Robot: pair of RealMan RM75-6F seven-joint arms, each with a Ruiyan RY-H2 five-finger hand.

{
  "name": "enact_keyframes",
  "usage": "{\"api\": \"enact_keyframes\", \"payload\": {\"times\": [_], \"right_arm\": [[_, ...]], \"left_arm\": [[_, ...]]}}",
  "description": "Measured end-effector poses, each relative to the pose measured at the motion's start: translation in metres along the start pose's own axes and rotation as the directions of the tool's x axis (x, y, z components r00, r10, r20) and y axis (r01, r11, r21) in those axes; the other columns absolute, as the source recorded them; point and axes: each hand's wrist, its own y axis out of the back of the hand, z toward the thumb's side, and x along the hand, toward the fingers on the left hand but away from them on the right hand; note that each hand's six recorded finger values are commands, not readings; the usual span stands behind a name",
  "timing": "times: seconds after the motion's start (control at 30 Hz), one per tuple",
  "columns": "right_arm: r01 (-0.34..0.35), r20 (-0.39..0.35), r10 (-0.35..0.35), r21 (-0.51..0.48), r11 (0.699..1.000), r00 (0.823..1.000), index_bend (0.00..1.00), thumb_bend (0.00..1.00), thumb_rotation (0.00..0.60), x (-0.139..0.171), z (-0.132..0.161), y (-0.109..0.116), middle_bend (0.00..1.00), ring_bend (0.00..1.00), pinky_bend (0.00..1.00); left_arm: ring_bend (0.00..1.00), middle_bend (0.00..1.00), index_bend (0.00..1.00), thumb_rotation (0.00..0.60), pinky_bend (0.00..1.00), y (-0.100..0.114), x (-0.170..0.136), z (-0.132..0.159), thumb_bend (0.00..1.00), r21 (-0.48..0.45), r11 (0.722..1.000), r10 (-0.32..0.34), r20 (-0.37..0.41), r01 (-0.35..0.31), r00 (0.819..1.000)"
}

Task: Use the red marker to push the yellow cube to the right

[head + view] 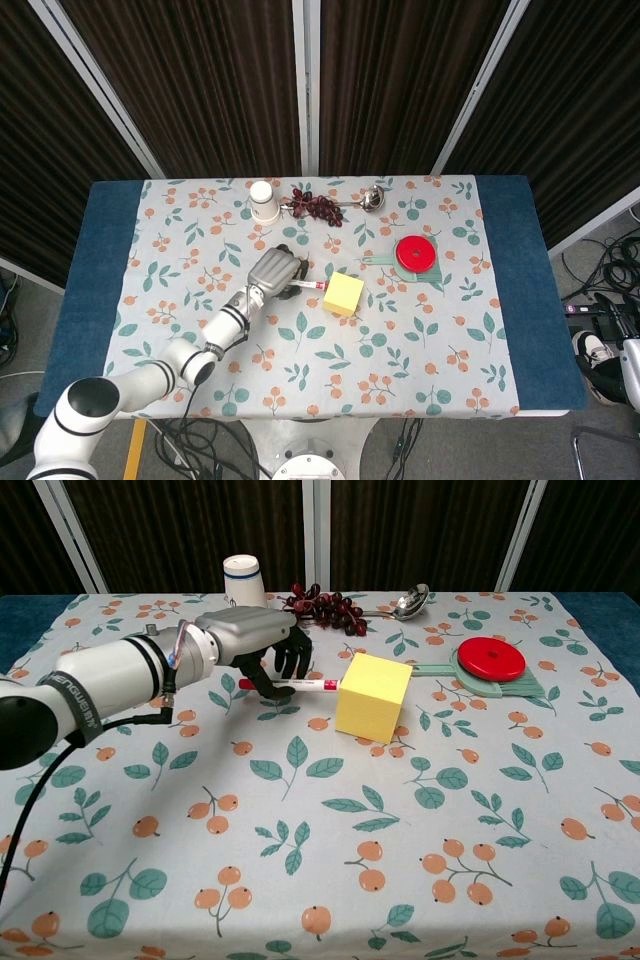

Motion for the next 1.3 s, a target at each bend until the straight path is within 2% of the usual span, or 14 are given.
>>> {"api": "enact_keyframes", "payload": {"times": [0.43, 0.57, 0.7, 0.93, 1.13, 1.3], "right_arm": [[-0.001, -0.001, 0.001, -0.005, 1.0, 1.0, 0.08, 0.12, 0.6, 0.003, -0.002, 0.0, 0.21, 0.03, 0.12], [0.004, -0.002, -0.004, -0.005, 1.0, 1.0, 0.08, 0.12, 0.6, 0.003, -0.002, 0.001, 0.21, 0.03, 0.12], [0.004, -0.007, -0.004, -0.006, 1.0, 1.0, 0.08, 0.12, 0.6, 0.003, -0.002, 0.001, 0.21, 0.03, 0.12], [0.001, -0.028, -0.002, -0.014, 1.0, 1.0, 0.08, 0.12, 0.6, 0.0, 0.003, -0.001, 0.21, 0.03, 0.12], [-0.003, -0.045, 0.002, -0.02, 1.0, 0.999, 0.08, 0.12, 0.6, -0.004, 0.008, -0.004, 0.21, 0.03, 0.12], [-0.007, -0.055, 0.006, -0.02, 1.0, 0.998, 0.08, 0.12, 0.6, -0.006, 0.012, -0.006, 0.21, 0.03, 0.12]], "left_arm": [[0.45, 0.69, 0.63, 0.6, 0.27, -0.004, 0.006, 0.058, 0.43, 0.001, 0.999, -0.036, 0.08, 0.036, 0.996], [0.46, 0.69, 0.63, 0.6, 0.27, 0.0, 0.004, 0.061, 0.43, 0.001, 1.0, -0.022, 0.078, 0.022, 0.997], [0.45, 0.69, 0.63, 0.6, 0.27, 0.012, -0.001, 0.041, 0.43, -0.004, 1.0, 0.018, 0.04, -0.018, 0.999], [0.45, 0.69, 0.63, 0.6, 0.27, 0.025, -0.042, -0.033, 0.43, 0.02, 0.997, 0.072, -0.082, -0.07, 0.994], [0.45, 0.68, 0.63, 0.6, 0.27, 0.008, -0.099, -0.09, 0.43, 0.049, 0.998, 0.052, -0.171, -0.044, 0.984], [0.45, 0.65, 0.59, 0.6, 0.27, -0.013, -0.135, -0.113, 0.42, 0.06, 0.998, 0.011, -0.203, 0.002, 0.979]]}}
